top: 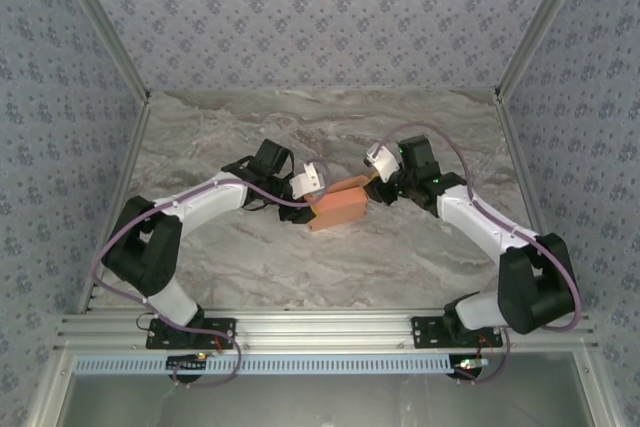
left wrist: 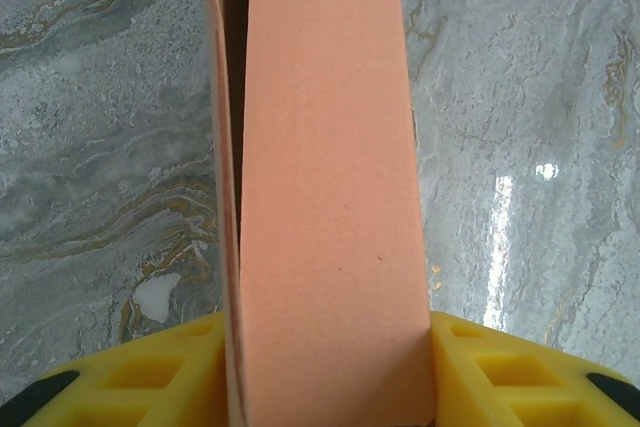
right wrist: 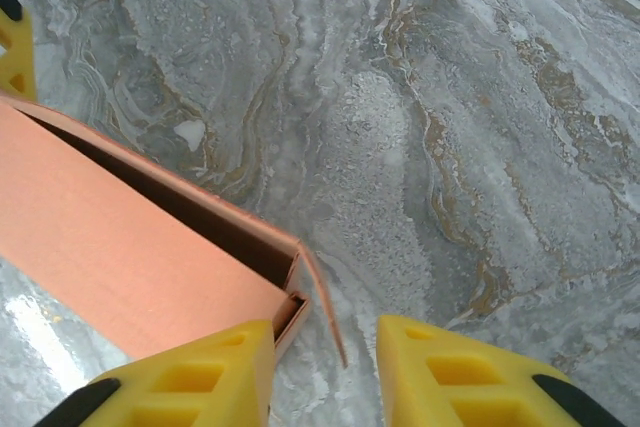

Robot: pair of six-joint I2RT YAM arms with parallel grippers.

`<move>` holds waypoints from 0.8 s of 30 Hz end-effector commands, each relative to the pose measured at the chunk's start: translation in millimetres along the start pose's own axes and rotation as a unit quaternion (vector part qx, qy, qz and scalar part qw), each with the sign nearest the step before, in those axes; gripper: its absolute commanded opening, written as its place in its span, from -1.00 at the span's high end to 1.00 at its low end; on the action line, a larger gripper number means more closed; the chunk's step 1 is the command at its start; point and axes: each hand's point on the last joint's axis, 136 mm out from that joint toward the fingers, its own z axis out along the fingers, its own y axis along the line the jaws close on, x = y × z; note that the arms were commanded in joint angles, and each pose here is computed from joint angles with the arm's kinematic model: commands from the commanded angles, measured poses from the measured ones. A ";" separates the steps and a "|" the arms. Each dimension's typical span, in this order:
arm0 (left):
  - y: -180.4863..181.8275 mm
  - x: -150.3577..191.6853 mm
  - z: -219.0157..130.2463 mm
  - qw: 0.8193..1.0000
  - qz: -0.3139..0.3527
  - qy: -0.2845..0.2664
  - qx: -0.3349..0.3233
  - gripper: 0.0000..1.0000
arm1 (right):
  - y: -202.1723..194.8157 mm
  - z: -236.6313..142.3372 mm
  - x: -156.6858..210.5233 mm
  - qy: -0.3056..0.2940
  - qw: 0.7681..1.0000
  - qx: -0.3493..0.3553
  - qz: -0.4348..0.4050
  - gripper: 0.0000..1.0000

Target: Fold the paper box

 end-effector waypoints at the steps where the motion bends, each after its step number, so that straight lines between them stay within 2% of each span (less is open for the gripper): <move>1: -1.8 -1.4 0.7 1.000 -0.001 0.001 0.014 0.07 | 3.6 0.7 -5.4 0.002 0.999 -0.026 -0.021 0.40; 7: -0.4 -1.2 1.2 1.000 -0.005 0.002 0.012 0.07 | 7.9 2.6 -14.6 -0.005 0.999 -0.037 -0.021 0.76; 11: 2.0 0.7 2.0 1.000 -0.008 0.007 0.005 0.07 | 9.0 2.7 -18.0 0.011 0.999 -0.033 -0.005 0.92; 21: 8.7 3.4 3.0 1.000 -0.019 0.015 -0.012 0.07 | 14.5 -2.2 -23.1 0.082 0.986 0.014 0.141 0.92; 24: 9.6 4.4 4.0 1.000 -0.022 0.016 -0.014 0.07 | 20.4 1.1 -19.0 0.107 0.983 0.034 0.146 0.91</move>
